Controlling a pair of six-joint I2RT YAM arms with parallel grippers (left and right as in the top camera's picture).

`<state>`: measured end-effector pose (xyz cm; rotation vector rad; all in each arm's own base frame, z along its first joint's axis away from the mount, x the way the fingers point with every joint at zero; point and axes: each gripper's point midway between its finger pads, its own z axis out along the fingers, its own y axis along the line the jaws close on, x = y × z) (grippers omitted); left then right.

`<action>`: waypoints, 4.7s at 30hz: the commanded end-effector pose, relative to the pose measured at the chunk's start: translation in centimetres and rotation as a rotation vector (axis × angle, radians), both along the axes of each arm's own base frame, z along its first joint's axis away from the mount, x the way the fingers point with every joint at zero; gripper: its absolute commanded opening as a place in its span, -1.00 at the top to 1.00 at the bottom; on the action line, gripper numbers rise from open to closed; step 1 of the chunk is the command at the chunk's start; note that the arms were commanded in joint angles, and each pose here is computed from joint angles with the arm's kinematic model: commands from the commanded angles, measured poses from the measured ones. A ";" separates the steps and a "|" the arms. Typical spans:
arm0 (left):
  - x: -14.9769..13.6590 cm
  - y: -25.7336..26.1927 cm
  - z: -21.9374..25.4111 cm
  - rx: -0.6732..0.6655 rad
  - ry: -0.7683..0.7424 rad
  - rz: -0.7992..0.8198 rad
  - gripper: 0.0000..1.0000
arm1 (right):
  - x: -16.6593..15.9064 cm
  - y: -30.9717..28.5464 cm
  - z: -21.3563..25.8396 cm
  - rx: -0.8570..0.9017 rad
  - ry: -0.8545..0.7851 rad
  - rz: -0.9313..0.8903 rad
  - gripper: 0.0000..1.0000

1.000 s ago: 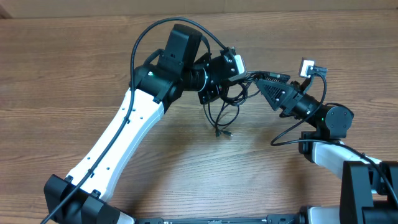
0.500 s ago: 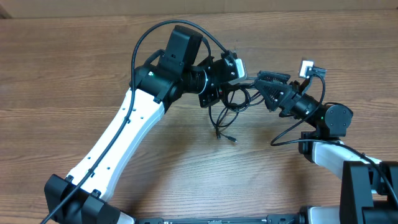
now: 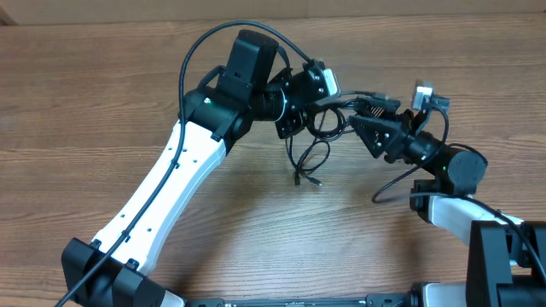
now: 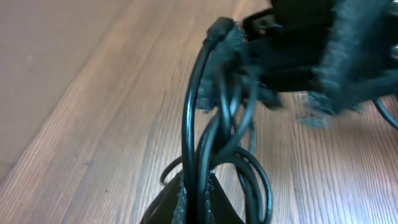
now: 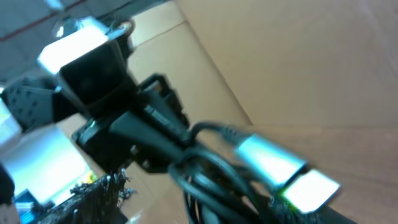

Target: Untangle cables

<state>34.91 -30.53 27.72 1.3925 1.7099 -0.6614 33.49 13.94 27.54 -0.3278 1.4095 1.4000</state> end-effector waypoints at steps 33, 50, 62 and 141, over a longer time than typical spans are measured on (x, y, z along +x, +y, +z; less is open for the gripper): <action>7.3 4.8 0.3 -0.009 0.082 0.641 0.91 | -2.4 1.2 0.0 -0.109 -0.125 0.115 -0.52; 7.9 5.8 0.2 -0.024 0.107 0.739 0.91 | -2.4 1.2 0.0 -0.109 -0.125 0.115 -0.51; 8.2 6.4 0.0 -0.014 0.106 0.786 0.91 | -2.4 1.2 0.0 -0.109 -0.125 0.114 -0.51; 6.8 4.5 0.0 0.031 0.049 0.578 0.91 | -2.4 1.6 0.2 -0.102 -0.143 0.105 -0.37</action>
